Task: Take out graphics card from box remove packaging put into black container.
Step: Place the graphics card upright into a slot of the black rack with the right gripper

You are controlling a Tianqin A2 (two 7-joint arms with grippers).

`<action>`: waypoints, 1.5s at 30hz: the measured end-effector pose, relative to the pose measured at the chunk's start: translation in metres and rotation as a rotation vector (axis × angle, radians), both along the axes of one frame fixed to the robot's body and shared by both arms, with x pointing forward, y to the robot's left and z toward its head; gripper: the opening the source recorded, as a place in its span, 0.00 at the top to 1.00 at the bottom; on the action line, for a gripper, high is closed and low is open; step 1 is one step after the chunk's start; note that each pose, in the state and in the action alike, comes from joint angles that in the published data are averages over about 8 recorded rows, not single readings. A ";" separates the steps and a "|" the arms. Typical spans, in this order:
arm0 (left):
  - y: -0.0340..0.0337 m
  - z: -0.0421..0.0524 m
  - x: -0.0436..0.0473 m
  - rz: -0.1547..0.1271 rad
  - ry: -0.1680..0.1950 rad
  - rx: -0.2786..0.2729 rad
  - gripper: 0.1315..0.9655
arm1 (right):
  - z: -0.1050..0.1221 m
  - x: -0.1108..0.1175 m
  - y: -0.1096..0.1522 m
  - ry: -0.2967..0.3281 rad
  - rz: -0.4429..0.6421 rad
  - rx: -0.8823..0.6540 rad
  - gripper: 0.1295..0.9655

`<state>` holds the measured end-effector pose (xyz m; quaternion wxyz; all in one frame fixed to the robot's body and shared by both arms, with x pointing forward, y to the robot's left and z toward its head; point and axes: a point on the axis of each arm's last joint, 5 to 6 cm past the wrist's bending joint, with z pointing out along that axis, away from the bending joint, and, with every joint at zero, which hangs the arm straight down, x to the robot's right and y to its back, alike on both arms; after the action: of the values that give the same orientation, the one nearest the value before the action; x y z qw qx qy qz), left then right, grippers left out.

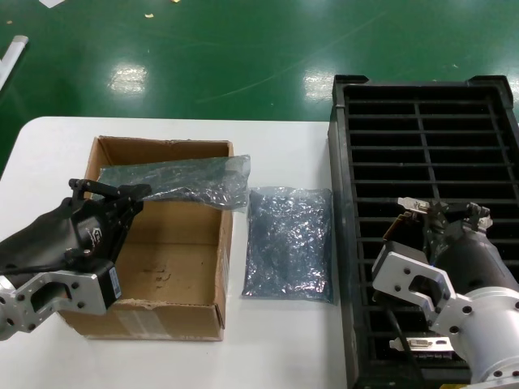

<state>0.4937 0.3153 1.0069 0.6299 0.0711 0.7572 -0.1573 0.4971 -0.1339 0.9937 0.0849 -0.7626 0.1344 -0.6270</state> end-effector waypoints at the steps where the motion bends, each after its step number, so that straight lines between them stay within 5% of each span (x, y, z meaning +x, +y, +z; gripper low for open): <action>1: 0.0000 0.0000 0.0000 0.000 0.000 0.000 0.99 | 0.000 0.000 0.000 0.000 0.000 0.001 0.95; 45: 0.0000 0.0000 0.0000 0.000 0.000 0.000 0.99 | -0.018 -0.009 0.005 0.080 0.067 0.031 0.95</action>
<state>0.4937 0.3153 1.0069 0.6299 0.0711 0.7572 -0.1573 0.4885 -0.1286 0.9757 0.1122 -0.7898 0.1215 -0.5906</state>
